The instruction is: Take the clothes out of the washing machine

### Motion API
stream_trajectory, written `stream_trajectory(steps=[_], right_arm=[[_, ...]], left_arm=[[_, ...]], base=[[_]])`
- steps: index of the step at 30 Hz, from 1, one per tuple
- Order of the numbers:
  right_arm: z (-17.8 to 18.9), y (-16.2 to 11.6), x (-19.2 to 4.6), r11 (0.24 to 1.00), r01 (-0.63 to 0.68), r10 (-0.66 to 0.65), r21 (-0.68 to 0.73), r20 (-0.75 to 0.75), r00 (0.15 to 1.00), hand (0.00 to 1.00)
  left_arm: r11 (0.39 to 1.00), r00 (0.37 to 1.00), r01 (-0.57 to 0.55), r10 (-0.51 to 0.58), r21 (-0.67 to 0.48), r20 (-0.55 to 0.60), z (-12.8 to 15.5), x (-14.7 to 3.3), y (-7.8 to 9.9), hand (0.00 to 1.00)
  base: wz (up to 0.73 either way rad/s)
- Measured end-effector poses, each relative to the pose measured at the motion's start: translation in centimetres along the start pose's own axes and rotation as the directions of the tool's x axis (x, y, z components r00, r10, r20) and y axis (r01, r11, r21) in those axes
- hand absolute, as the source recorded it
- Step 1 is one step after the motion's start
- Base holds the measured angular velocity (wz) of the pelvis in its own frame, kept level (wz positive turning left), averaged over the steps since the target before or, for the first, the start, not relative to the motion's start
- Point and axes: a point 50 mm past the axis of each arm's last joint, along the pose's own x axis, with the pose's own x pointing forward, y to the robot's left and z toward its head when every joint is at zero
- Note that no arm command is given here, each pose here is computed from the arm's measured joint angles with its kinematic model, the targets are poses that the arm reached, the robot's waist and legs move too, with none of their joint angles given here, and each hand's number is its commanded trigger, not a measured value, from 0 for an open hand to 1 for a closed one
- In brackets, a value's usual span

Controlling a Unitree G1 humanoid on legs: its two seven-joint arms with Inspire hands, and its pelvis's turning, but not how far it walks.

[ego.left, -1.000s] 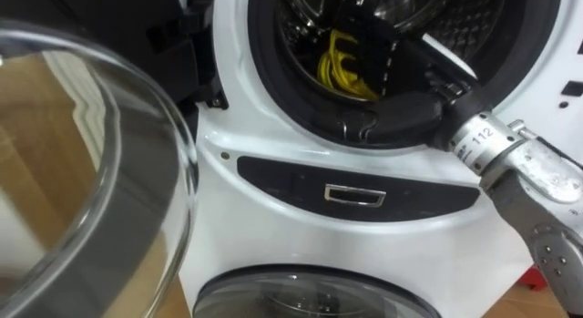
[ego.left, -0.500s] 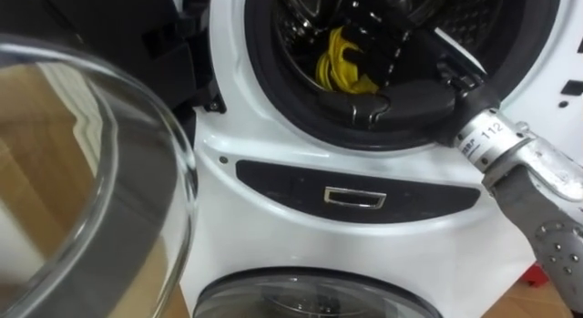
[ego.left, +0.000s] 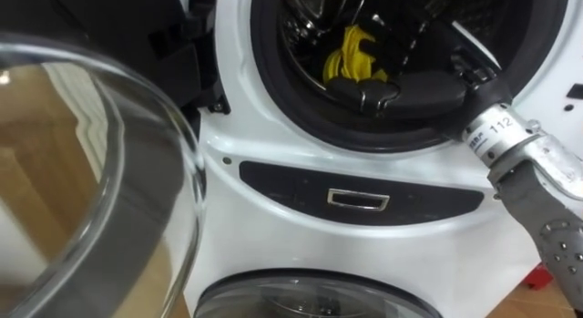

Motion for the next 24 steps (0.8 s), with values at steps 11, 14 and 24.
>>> stream_trajectory(steps=[11, 14, 24], right_arm=[[0.6, -0.9, 0.2, 0.901, 0.144, -0.152, -0.408, 0.014, 0.988, 0.00], [1.3, -1.6, 0.9, 0.846, 0.207, -0.213, -0.491, 0.044, 0.976, 0.00], [2.4, -3.4, 3.0, 0.679, 0.353, -0.372, -0.643, 0.114, 0.921, 0.00]], left_arm=[[1.000, 1.000, 0.018, -0.018, -0.009, 0.019, 0.9, 0.0, -0.7, 0.00], [1.000, 1.000, 0.022, -0.022, -0.009, 0.018, 0.9, 0.0, -0.9, 0.00], [0.999, 0.999, 0.040, -0.041, 0.021, 0.035, 2.0, 0.0, -1.6, 0.00]], base=[[0.00], [0.00], [-0.02]])
